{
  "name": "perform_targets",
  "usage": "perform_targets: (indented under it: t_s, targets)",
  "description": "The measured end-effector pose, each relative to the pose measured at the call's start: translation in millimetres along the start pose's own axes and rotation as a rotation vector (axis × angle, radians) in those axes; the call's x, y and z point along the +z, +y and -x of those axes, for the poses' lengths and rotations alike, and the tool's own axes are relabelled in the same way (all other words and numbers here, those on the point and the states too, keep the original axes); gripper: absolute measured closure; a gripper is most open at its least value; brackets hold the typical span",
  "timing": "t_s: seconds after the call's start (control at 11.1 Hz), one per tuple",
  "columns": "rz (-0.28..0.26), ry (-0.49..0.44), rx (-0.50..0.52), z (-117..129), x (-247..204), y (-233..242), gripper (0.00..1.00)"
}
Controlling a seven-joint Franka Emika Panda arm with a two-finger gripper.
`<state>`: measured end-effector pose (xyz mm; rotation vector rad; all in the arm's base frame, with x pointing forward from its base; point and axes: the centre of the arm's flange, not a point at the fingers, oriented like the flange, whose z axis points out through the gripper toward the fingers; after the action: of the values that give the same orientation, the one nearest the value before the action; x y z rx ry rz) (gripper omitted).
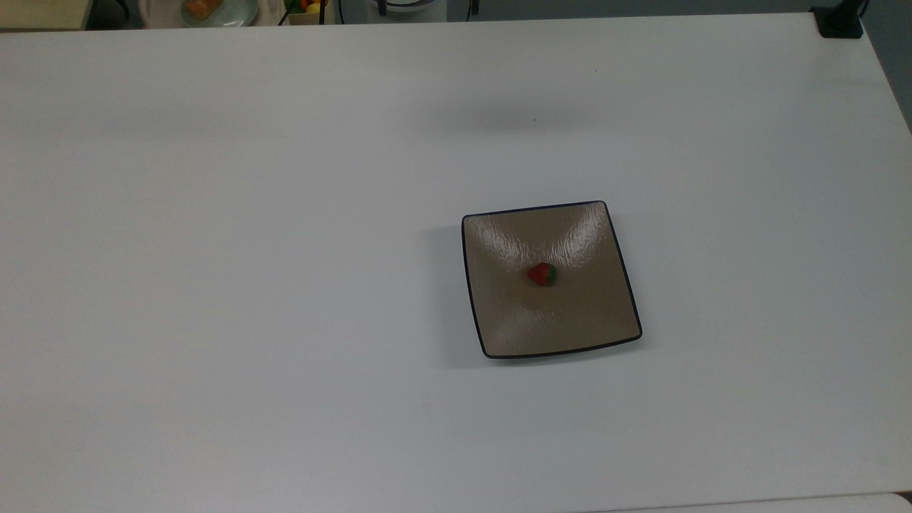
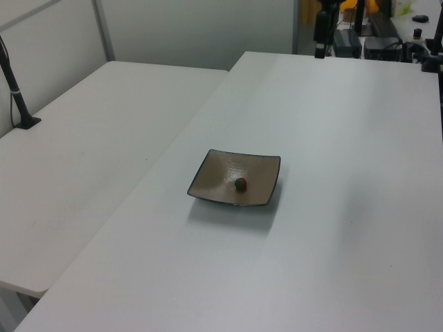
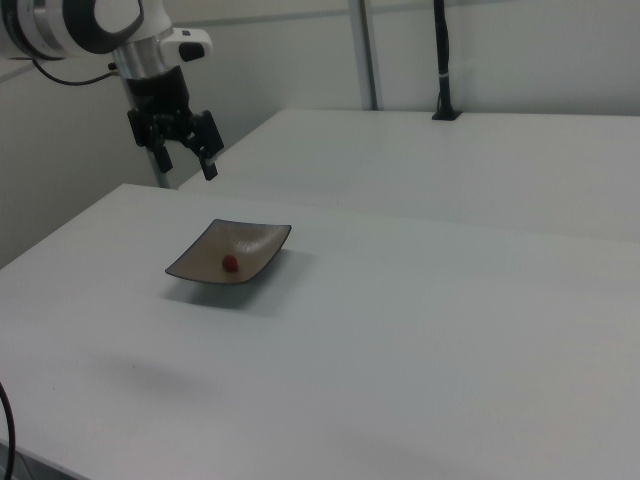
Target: Strawberries on a ceramic plate
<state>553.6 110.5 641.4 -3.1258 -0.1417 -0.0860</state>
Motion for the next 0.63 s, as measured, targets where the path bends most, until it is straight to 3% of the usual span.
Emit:
perform_targets:
  t_s: [0.36, 0.63]
  targets:
    - [-0.048, -0.025, 0.008, 21, 11, -1, 0.00]
    - [-0.062, 0.063, 0.015, 14, 9, 0, 0.00]
